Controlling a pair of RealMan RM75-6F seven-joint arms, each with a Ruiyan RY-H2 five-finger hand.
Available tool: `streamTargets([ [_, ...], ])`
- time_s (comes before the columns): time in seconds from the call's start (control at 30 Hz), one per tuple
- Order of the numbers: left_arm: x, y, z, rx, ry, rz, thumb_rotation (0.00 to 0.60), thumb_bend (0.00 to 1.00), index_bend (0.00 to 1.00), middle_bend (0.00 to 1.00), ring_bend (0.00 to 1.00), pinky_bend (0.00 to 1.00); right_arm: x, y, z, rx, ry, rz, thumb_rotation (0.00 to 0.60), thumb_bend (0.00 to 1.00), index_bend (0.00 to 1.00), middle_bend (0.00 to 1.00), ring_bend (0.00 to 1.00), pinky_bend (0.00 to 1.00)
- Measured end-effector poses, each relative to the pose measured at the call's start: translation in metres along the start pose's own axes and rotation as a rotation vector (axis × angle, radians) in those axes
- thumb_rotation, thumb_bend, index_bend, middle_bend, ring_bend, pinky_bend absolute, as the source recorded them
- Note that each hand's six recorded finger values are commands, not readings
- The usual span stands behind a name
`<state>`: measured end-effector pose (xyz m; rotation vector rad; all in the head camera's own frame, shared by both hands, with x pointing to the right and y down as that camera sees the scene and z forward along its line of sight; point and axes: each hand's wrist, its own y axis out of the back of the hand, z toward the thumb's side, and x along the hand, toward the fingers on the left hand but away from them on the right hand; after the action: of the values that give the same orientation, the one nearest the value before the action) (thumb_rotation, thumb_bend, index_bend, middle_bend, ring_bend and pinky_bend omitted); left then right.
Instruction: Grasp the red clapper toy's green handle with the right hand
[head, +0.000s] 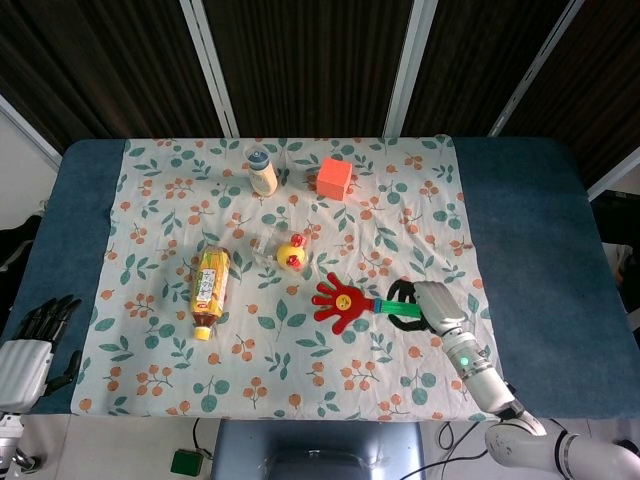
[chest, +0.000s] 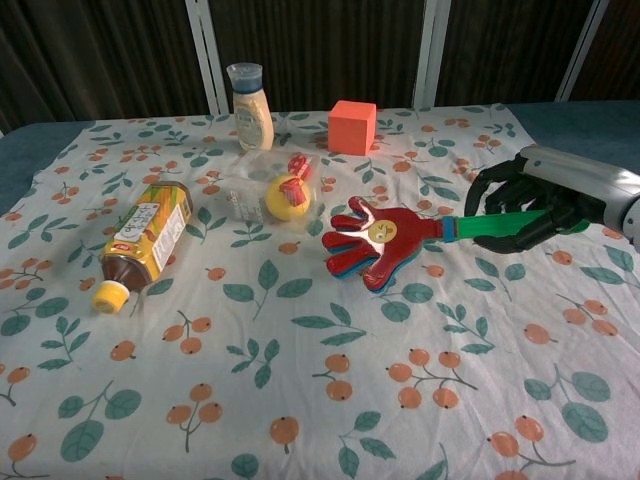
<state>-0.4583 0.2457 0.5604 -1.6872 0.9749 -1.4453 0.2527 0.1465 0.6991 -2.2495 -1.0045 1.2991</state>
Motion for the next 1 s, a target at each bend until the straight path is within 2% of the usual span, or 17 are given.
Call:
streamTargets([
  [0.27,0.000,0.000,0.000,0.000,-0.002,-0.001,0.600,0.47,0.00,0.03,0.03,0.12,-0.006,-0.004,-0.010,0.122,-0.036,0.022,0.600,0.53,0.85,0.78,0.75,1.00],
  [0.43,0.000,0.000,0.000,-0.002,0.000,0.001,0.600,0.47,0.00,0.03,0.03,0.12,-0.012,-0.004,-0.015,0.174,-0.054,0.008,0.600,0.53,0.83,0.78,0.72,0.99],
  [0.57,0.000,0.000,0.000,-0.002,0.000,-0.001,0.600,0.47,0.00,0.03,0.03,0.12,-0.014,-0.005,-0.020,0.200,-0.063,0.004,0.600,0.52,0.69,0.72,0.63,0.94],
  [0.67,0.000,0.000,0.000,-0.002,-0.001,-0.001,0.600,0.47,0.00,0.03,0.03,0.12,-0.016,-0.006,-0.024,0.217,-0.068,0.005,0.600,0.52,0.53,0.60,0.52,0.84],
  [0.73,0.000,0.000,0.000,-0.003,0.001,-0.001,0.600,0.47,0.00,0.03,0.03,0.12,-0.016,-0.009,-0.026,0.218,-0.070,0.020,0.600,0.47,0.32,0.46,0.40,0.71],
  [0.8,0.000,0.000,-0.001,-0.003,0.002,0.000,0.600,0.47,0.00,0.03,0.03,0.12,-0.016,-0.010,-0.028,0.218,-0.073,0.044,0.600,0.42,0.16,0.34,0.29,0.59],
  [0.87,0.000,0.001,-0.001,-0.004,0.004,0.001,0.600,0.47,0.00,0.03,0.03,0.12,-0.015,-0.007,-0.031,0.218,-0.076,0.057,0.600,0.39,0.09,0.27,0.22,0.53],
  [1.0,0.000,0.001,-0.002,-0.006,0.004,0.002,0.600,0.47,0.00,0.03,0.03,0.12,-0.010,0.006,-0.030,0.201,-0.064,0.027,0.600,0.37,0.05,0.22,0.17,0.45],
])
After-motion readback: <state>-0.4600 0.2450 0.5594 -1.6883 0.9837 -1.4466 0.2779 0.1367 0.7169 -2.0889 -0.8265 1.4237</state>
